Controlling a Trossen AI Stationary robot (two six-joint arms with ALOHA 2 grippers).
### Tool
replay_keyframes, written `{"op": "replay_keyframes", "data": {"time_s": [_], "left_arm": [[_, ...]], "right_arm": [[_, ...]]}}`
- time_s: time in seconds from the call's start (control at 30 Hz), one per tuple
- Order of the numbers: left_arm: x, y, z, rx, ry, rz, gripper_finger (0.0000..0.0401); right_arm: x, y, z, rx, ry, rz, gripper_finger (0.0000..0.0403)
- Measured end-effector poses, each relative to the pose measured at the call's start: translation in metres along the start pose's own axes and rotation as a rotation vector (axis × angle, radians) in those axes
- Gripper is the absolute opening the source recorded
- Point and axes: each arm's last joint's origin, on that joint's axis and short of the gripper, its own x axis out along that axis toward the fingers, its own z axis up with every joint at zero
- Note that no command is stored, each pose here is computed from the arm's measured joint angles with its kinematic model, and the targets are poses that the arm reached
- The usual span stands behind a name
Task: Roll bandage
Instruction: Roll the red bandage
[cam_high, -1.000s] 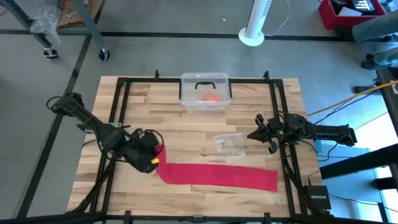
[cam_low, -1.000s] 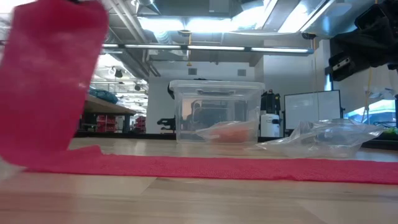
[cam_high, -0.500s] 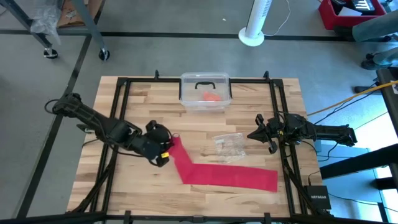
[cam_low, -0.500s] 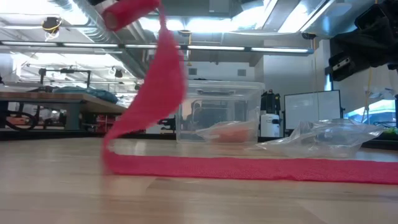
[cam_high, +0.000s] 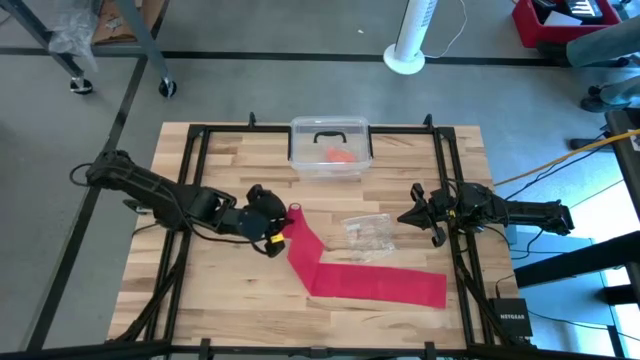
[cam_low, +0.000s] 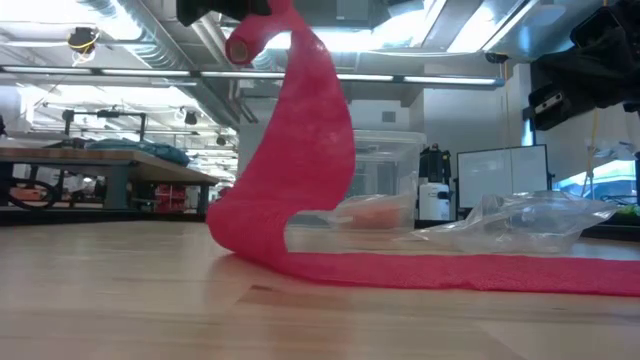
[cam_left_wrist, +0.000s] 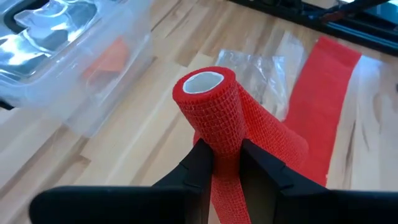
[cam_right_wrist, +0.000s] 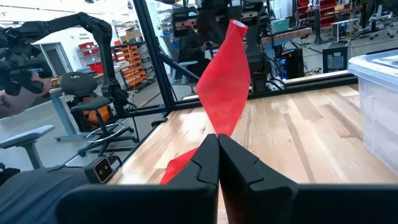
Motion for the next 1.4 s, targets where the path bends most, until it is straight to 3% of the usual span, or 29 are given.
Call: {"op": "replay_keyframes", "data": {"time_s": [0.5, 1.03, 1.17, 1.4], "left_arm": [[0.006, -0.005, 0.001, 0.041, -0.029, -0.004, 0.0059], [0.038, -0.026, 0.008, -0.082, -0.159, -0.036, 0.0059], [0.042, -0.015, 0.024, -0.195, -0.239, -0.025, 0.0059], [0.046, -0.006, 0.044, -0.204, -0.337, -0.076, 0.0059]], "right_arm": [[0.0, 0.0, 0.0, 0.0, 0.0, 0.0, 0.0008], [0.0, 0.0, 0.0, 0.0, -0.001, 0.0, 0.0008], [0.0, 0.0, 0.002, -0.002, -0.023, -0.026, 0.0008], [-0.002, 0.002, 0.021, 0.237, -0.235, -0.018, 0.0008]]}}
